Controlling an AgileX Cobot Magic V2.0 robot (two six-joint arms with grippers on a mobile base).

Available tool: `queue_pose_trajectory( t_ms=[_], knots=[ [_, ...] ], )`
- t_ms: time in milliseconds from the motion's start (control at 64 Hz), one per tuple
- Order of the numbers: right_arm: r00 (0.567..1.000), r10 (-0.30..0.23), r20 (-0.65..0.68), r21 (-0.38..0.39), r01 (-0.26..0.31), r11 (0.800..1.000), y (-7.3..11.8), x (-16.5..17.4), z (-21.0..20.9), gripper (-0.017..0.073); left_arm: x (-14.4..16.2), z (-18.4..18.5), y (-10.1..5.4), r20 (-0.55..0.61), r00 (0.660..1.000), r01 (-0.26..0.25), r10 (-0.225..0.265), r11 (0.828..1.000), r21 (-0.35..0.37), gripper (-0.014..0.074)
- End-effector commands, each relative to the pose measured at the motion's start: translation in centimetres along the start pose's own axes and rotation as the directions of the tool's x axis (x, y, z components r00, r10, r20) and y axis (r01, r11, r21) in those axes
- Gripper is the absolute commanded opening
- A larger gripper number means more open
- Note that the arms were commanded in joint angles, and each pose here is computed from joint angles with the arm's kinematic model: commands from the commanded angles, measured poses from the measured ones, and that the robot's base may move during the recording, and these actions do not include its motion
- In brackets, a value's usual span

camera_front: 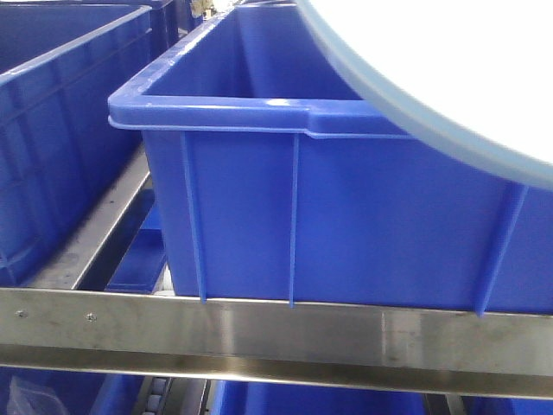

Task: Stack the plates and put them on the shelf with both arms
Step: 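Lower the plate stack into the blue bin with the right gripper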

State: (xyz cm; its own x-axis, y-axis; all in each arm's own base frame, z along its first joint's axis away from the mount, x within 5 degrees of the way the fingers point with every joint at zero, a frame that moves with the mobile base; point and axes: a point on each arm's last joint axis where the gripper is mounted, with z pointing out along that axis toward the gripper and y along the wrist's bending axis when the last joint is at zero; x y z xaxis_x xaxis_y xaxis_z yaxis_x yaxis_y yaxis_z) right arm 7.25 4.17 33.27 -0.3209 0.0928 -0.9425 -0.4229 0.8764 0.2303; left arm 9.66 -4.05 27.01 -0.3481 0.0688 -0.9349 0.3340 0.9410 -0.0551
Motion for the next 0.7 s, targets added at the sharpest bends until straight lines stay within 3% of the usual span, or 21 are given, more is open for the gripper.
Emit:
queue_pose_trajectory(
  t_ms=[0, 687],
  knots=[
    [0.993, 0.02, 0.113, -0.003, -0.019, 1.0, 0.21, -1.72, -0.37, 0.0048, -1.49, -0.3, -0.43, 0.085, 0.996, -0.001, -0.002, 0.999, 0.041, 0.0084],
    [0.993, 0.026, 0.117, -0.007, -0.025, 1.0, 0.24, -1.83, -0.37, 0.0048, -1.49, -0.3, -0.43, 0.085, 0.996, -0.001, -0.002, 0.999, 0.041, 0.0084]
  ],
)
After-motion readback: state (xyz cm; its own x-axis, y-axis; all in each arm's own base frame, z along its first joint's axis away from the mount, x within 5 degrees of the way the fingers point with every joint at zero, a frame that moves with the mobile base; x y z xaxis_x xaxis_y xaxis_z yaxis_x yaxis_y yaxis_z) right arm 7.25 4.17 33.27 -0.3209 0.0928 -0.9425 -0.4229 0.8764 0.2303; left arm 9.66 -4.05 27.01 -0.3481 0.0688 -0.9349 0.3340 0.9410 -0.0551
